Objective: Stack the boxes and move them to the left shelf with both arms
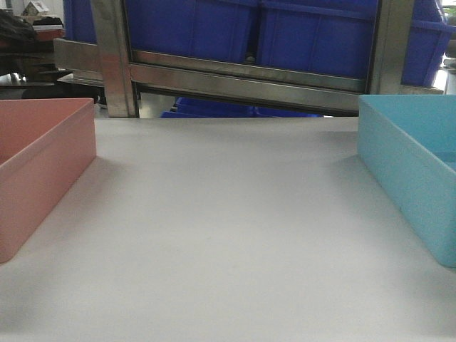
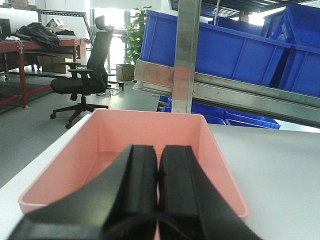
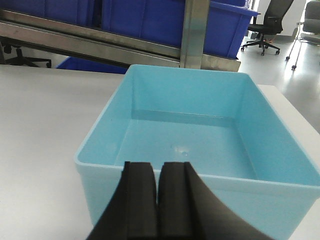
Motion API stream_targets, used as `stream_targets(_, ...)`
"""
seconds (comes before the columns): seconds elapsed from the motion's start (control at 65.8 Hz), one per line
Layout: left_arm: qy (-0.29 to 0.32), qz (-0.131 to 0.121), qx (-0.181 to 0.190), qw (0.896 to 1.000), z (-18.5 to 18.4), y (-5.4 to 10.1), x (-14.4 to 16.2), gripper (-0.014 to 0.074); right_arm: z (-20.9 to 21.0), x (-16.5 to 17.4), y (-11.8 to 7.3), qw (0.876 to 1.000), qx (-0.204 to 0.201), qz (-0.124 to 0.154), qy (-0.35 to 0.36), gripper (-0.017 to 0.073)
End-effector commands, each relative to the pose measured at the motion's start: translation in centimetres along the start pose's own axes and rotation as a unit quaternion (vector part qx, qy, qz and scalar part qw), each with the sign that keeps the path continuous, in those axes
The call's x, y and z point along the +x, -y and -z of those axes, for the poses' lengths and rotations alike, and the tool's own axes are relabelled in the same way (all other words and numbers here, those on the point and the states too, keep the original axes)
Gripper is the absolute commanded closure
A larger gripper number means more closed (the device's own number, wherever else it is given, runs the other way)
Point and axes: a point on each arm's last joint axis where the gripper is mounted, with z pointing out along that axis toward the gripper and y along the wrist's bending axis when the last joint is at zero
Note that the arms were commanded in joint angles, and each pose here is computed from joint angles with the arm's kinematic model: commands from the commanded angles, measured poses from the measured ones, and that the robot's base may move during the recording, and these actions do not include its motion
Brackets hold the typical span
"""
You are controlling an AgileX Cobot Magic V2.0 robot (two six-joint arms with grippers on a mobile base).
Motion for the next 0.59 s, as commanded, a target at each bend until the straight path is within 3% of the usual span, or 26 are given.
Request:
stream_targets(0.0, 0.037, 0.003, -0.002, 0.999, 0.12, -0.06, 0.00, 0.0596, 0.22, -1.48, -0.03, 0.998, 0.000, 0.004, 0.057, 0.0503)
stream_targets(0.578, 0.060, 0.003, -0.002, 0.998, 0.16, -0.07, -0.41, 0.0596, 0.22, -1.48, -0.03, 0.998, 0.000, 0.004, 0.057, 0.0503)
